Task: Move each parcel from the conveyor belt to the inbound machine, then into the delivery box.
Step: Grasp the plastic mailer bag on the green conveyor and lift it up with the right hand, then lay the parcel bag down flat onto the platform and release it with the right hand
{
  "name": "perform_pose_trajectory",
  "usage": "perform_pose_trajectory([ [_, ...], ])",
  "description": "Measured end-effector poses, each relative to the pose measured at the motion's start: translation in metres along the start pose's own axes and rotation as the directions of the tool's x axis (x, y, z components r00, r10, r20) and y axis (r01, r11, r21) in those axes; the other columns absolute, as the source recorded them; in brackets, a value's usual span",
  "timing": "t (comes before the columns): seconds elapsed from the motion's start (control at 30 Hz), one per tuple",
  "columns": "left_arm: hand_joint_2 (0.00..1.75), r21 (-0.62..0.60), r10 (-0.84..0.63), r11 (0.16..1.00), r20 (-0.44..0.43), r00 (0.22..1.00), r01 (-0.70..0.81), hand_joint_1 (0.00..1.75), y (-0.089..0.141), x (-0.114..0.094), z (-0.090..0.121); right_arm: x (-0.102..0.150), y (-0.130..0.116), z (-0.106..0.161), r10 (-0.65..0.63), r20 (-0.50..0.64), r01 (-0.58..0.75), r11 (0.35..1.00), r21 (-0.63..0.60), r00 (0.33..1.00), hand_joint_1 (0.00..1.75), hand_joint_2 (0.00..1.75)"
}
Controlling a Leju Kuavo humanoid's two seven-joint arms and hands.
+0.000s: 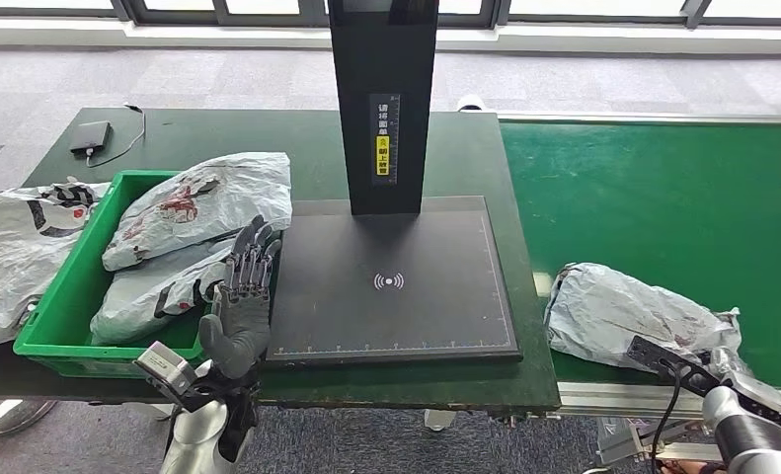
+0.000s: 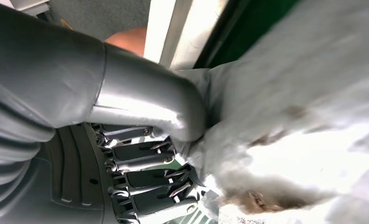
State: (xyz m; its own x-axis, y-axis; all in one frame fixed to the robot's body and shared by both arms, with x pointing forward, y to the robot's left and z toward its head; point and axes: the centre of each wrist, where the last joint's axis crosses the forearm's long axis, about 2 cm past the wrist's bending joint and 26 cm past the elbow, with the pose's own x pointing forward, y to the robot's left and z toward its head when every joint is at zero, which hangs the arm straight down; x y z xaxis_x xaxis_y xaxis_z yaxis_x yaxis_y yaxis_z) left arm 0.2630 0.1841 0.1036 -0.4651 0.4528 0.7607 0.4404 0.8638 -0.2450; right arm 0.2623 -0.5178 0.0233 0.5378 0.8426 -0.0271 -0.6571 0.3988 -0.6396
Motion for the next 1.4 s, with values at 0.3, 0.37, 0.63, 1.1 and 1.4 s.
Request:
perform_pose_trajectory([
  [0.3, 0.00, 0.081, -0.048, 0.995, -0.013, 0.999, 0.049, 0.00, 0.003, 0.003, 0.014, 0.043, -0.014, 0.001, -0.026, 0.171, 0.092, 0.914, -0.395, 0.985, 1.75, 1.75],
  [0.37, 0.00, 0.103, -0.060, 0.993, -0.013, 0.998, 0.061, 0.00, 0.003, 0.005, 0.017, 0.058, -0.018, 0.004, -0.048, 0.275, 0.185, 0.846, -0.500, 0.960, 1.75, 1.75],
  [0.63, 0.00, 0.144, -0.088, 0.986, -0.013, 0.996, 0.089, 0.00, 0.003, 0.007, 0.020, 0.084, -0.024, 0.009, -0.147, 0.627, 0.563, 0.627, -0.539, 0.765, 1.75, 1.75],
  [1.1, 0.00, 0.174, -0.091, 0.980, -0.013, 0.996, 0.092, 0.00, 0.004, 0.007, 0.021, 0.102, -0.031, 0.028, -0.186, 0.842, 0.857, 0.209, -0.470, 0.507, 1.75, 1.75],
  [1.4, 0.00, 0.164, -0.090, 0.982, -0.008, 0.996, 0.090, 0.00, 0.006, 0.003, 0.011, 0.138, -0.028, 0.052, -0.044, 0.888, 0.880, 0.165, -0.446, 0.459, 1.75, 1.75],
])
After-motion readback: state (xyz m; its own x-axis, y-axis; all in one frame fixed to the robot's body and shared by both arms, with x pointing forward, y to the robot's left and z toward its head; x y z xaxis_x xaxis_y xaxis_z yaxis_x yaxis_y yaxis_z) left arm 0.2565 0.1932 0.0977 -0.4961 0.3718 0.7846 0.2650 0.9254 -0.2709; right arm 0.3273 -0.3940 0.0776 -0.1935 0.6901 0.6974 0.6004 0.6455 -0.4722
